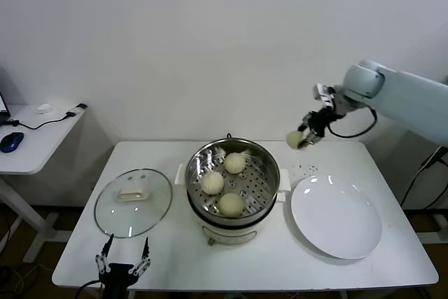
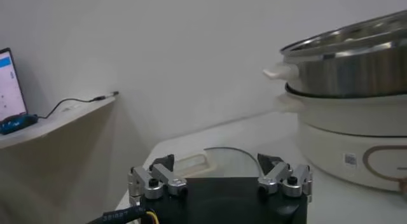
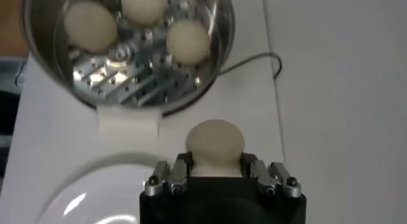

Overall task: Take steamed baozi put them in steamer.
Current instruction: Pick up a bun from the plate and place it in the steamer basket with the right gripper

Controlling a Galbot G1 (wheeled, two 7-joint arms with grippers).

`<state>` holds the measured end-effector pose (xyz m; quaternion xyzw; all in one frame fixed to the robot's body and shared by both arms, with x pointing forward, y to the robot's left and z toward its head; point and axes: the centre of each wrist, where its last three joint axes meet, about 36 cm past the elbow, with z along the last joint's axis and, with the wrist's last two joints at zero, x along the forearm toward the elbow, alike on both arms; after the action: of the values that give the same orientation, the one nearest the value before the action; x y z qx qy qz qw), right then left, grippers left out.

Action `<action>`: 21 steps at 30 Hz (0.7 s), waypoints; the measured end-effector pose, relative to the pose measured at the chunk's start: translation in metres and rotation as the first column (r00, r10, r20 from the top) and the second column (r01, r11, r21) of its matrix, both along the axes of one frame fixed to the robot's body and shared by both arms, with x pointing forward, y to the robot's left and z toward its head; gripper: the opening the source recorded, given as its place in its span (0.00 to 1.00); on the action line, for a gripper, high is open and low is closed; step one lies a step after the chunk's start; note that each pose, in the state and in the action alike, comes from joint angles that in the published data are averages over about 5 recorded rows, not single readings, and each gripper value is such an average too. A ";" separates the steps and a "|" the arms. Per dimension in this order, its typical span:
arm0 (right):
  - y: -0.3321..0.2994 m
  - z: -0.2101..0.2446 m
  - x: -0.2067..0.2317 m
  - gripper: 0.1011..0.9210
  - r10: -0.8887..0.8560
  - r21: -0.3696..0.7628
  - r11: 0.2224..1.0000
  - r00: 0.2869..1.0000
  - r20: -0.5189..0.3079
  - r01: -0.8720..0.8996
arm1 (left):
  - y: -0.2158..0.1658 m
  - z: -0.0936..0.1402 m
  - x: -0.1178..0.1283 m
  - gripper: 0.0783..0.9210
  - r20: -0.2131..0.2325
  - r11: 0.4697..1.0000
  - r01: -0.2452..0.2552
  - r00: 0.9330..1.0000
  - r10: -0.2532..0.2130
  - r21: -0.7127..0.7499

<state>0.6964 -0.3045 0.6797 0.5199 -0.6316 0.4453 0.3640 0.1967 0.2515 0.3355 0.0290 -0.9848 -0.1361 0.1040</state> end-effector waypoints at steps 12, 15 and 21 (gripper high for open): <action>0.117 0.001 -0.012 0.51 0.066 -0.026 0.997 0.996 -0.065 -0.067 | 0.000 -0.002 0.001 0.88 0.012 1.000 0.013 1.000 -0.013 0.003; 0.135 -0.012 -0.018 0.51 0.075 -0.052 0.995 0.994 -0.083 -0.079 | 0.001 -0.003 0.001 0.88 0.012 1.000 0.013 1.000 -0.013 0.004; 0.159 -0.041 -0.027 0.51 0.082 -0.105 0.990 0.990 -0.114 -0.094 | 0.005 -0.007 -0.001 0.88 0.006 1.000 0.006 1.000 -0.006 0.003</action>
<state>0.6694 -0.1456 0.6386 0.5500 -0.5617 0.4658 0.4062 0.1957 0.2562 0.3288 0.0265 -0.9850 -0.1380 0.1004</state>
